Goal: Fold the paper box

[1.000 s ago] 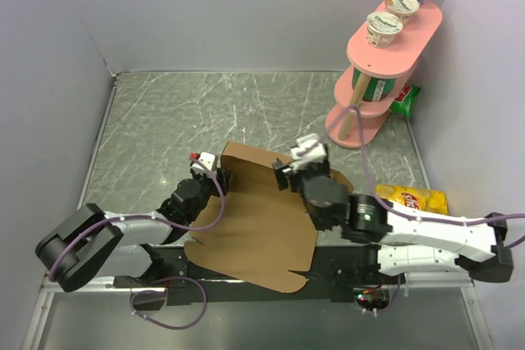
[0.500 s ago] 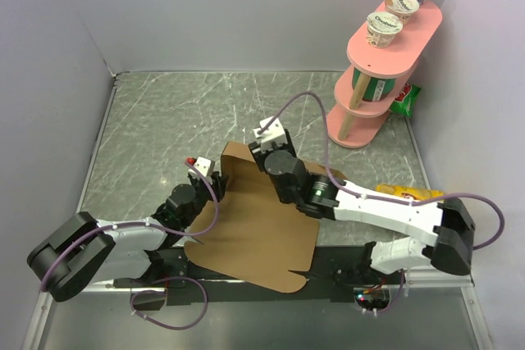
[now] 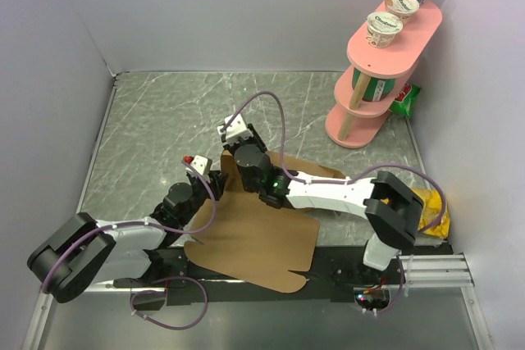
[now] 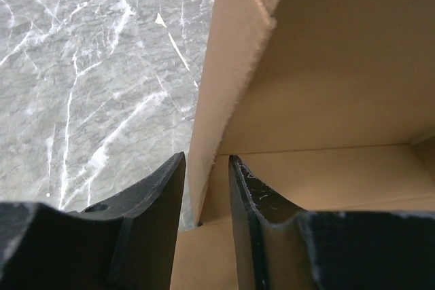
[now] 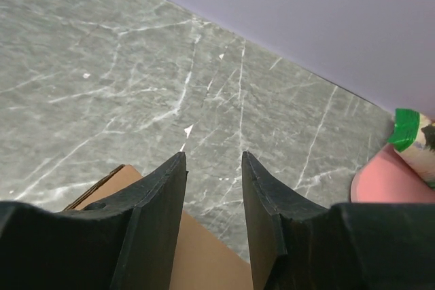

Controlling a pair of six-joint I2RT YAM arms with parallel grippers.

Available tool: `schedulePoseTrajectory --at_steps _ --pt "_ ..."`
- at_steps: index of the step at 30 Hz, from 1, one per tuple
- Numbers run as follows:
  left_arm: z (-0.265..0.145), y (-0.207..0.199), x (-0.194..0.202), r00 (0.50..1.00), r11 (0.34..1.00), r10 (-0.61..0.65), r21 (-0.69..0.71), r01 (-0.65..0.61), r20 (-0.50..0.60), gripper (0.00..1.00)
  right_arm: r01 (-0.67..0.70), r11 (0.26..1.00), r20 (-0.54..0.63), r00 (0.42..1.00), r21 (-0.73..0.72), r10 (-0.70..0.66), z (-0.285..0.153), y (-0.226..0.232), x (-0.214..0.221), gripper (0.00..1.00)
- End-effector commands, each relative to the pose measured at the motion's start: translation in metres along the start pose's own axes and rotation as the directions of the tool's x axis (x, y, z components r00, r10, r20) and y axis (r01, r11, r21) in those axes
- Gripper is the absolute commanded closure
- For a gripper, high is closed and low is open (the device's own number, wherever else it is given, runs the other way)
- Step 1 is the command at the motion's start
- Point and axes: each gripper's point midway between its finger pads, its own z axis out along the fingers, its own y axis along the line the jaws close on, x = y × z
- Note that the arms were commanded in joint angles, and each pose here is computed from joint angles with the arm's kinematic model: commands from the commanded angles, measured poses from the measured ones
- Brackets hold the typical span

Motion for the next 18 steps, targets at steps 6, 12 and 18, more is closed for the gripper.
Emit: schedulePoseTrajectory --at_steps 6,12,18 --pt "-0.003 -0.010 -0.024 0.994 0.995 -0.078 0.069 0.073 0.072 0.62 -0.033 0.991 0.091 0.996 0.131 0.021 -0.007 -0.011 0.005 0.55" --pt "-0.001 -0.013 -0.026 0.995 0.994 -0.071 0.092 0.064 0.067 0.62 0.043 0.983 0.106 0.992 0.179 -0.063 -0.021 -0.008 0.019 0.55" --pt "-0.006 -0.013 -0.033 0.992 0.991 -0.099 0.093 0.092 0.081 0.61 0.071 0.980 0.109 0.990 0.186 -0.092 -0.024 -0.003 0.028 0.56"
